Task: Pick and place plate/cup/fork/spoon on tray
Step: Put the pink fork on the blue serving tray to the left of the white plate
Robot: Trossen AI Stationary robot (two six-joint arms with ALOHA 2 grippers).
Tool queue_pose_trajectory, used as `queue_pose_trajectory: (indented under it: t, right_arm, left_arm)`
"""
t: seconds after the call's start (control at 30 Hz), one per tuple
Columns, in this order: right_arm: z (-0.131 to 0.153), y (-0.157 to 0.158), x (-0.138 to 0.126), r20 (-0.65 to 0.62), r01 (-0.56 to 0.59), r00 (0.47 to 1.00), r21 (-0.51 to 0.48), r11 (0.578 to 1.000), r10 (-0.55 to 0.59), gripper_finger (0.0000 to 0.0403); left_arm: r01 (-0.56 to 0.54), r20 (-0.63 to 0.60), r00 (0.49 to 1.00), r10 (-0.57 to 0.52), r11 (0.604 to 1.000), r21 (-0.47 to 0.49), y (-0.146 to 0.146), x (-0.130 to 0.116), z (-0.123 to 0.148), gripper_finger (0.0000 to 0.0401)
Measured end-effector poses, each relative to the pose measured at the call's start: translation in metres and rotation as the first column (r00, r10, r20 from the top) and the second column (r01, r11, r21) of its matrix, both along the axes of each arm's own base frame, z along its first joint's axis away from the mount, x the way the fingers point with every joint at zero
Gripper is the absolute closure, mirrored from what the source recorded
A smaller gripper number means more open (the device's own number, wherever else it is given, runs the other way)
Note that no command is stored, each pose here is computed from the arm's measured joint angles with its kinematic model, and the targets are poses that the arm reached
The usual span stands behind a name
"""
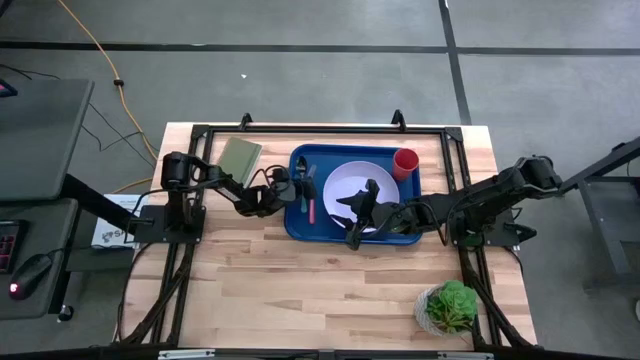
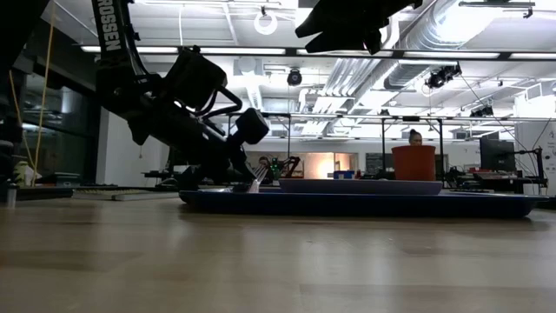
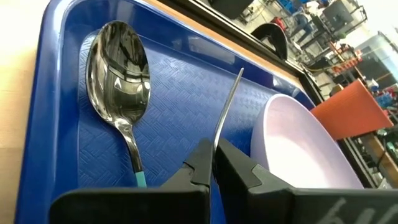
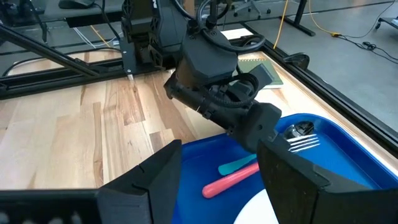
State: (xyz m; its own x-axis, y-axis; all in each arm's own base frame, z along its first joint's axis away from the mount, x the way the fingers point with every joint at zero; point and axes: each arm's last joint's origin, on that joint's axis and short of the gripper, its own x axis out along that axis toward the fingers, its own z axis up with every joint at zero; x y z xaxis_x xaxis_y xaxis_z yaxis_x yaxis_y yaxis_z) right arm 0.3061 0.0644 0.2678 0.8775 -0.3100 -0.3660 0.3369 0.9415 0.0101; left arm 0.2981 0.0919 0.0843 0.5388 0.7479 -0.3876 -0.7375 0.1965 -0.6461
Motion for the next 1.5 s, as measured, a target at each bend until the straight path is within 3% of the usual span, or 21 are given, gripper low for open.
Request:
queue_pose_trajectory:
  t: [0.5,0.87,1.07,1.23,1.4,1.5]
  right_arm:
    - [0.000,0.000,0.000,0.000,0.000,1.000,0.000,1.000,0.000,0.0202]
    - [0.000,0.000,0.000,0.000,0.000,1.000,0.000,1.000,0.000,0.0202]
    - [0.000,0.000,0.000,0.000,0.001,1.000,0.000,1.000,-0.001,0.0202]
    - [0.000,0.000,0.000,0.000,0.001,1.000,0.000,1.000,-0.001,0.0202]
    - [0.000,0.000,0.000,0.000,0.002,1.000,0.000,1.000,-0.002,0.0202]
    - [0.000,0.000,0.000,0.002,0.002,1.000,0.000,1.000,-0.002,0.0202]
  left_arm:
    - [0.004,-0.025,1.000,-0.003,1.000,0.012,0.000,-0.001,-0.001,0.0370]
    - [0.017,-0.067,0.998,-0.014,0.999,0.047,0.001,-0.001,-0.001,0.0368]
    - [0.174,-0.190,0.971,-0.148,0.976,0.131,0.007,0.000,0.009,0.0378]
    - [0.268,-0.188,0.952,-0.240,0.954,0.138,0.013,0.001,0.019,0.0398]
    - [0.357,-0.338,0.880,-0.333,0.934,0.009,0.023,0.013,0.015,0.0401]
    - [0.372,-0.399,0.852,-0.338,0.928,0.008,0.023,0.021,0.018,0.0401]
